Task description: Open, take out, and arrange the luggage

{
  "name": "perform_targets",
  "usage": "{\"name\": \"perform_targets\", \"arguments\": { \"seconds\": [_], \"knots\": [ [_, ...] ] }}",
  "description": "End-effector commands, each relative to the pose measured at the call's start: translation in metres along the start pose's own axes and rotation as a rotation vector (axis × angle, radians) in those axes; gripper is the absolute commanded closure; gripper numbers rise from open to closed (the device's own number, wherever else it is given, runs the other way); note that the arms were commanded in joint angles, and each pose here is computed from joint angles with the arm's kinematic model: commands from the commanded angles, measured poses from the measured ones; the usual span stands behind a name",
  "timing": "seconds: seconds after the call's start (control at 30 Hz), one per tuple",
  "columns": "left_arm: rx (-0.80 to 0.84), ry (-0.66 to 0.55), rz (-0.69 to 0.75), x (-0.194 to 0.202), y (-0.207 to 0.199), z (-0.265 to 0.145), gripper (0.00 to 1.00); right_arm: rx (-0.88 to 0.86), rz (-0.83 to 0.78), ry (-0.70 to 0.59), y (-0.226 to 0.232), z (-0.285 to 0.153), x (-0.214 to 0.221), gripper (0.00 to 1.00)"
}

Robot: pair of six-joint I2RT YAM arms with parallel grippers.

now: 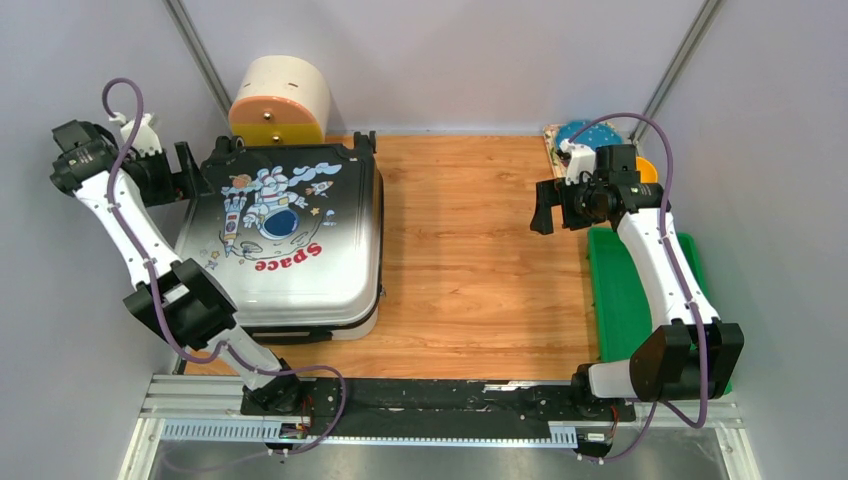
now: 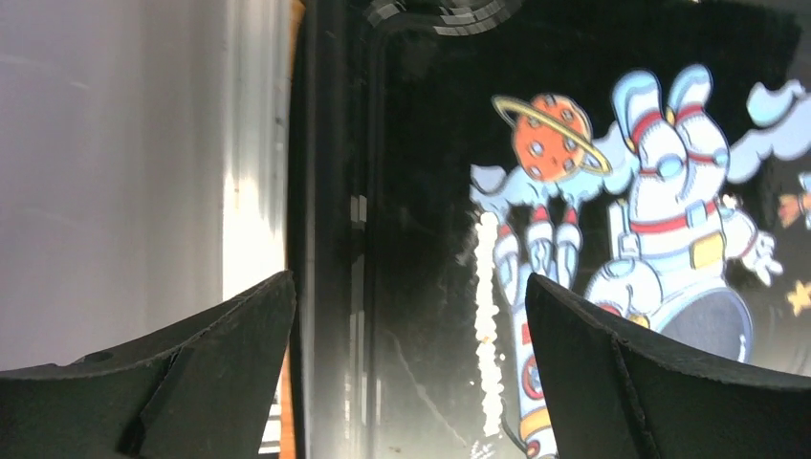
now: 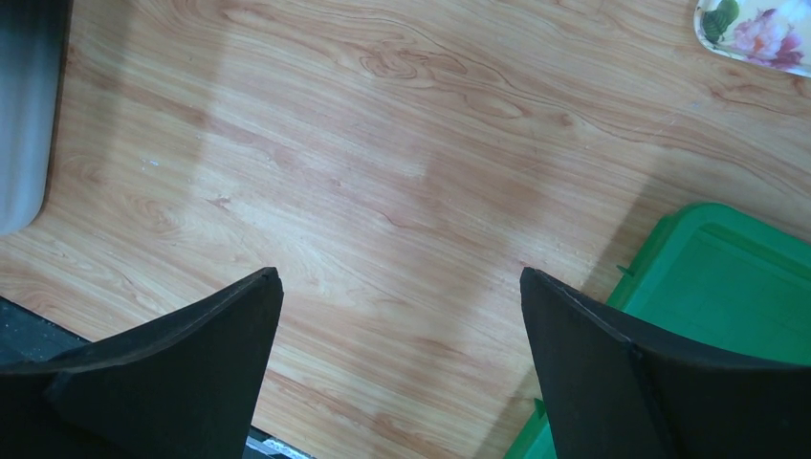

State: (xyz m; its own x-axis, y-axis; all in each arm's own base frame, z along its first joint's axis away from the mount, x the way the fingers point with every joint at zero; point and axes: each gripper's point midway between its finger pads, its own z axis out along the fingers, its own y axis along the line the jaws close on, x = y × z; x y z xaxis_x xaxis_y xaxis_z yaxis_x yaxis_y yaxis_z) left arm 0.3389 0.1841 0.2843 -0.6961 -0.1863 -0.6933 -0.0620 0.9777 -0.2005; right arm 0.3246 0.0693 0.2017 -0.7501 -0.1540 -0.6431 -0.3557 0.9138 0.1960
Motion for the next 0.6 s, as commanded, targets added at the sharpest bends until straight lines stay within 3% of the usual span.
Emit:
{"name": "perform_targets", "arguments": {
  "seconds": [0.0,0.33,0.57],
  "knots": [
    [0.168,0.055,0.028,0.026,-0.025,0.008,0.02,-0.016,-0.025,-0.032,0.004,-0.006,-0.011,0.01],
    [0.346,0.090,-0.101,0.074,-0.055,0.025,0.02,-0.028,-0.028,-0.022,0.005,-0.005,-0.009,0.01],
    [0.489,0.096,-0.124,0.093,-0.104,0.027,0.04,-0.033,-0.027,-0.015,0.005,-0.003,-0.004,0.01]
  ]
}}
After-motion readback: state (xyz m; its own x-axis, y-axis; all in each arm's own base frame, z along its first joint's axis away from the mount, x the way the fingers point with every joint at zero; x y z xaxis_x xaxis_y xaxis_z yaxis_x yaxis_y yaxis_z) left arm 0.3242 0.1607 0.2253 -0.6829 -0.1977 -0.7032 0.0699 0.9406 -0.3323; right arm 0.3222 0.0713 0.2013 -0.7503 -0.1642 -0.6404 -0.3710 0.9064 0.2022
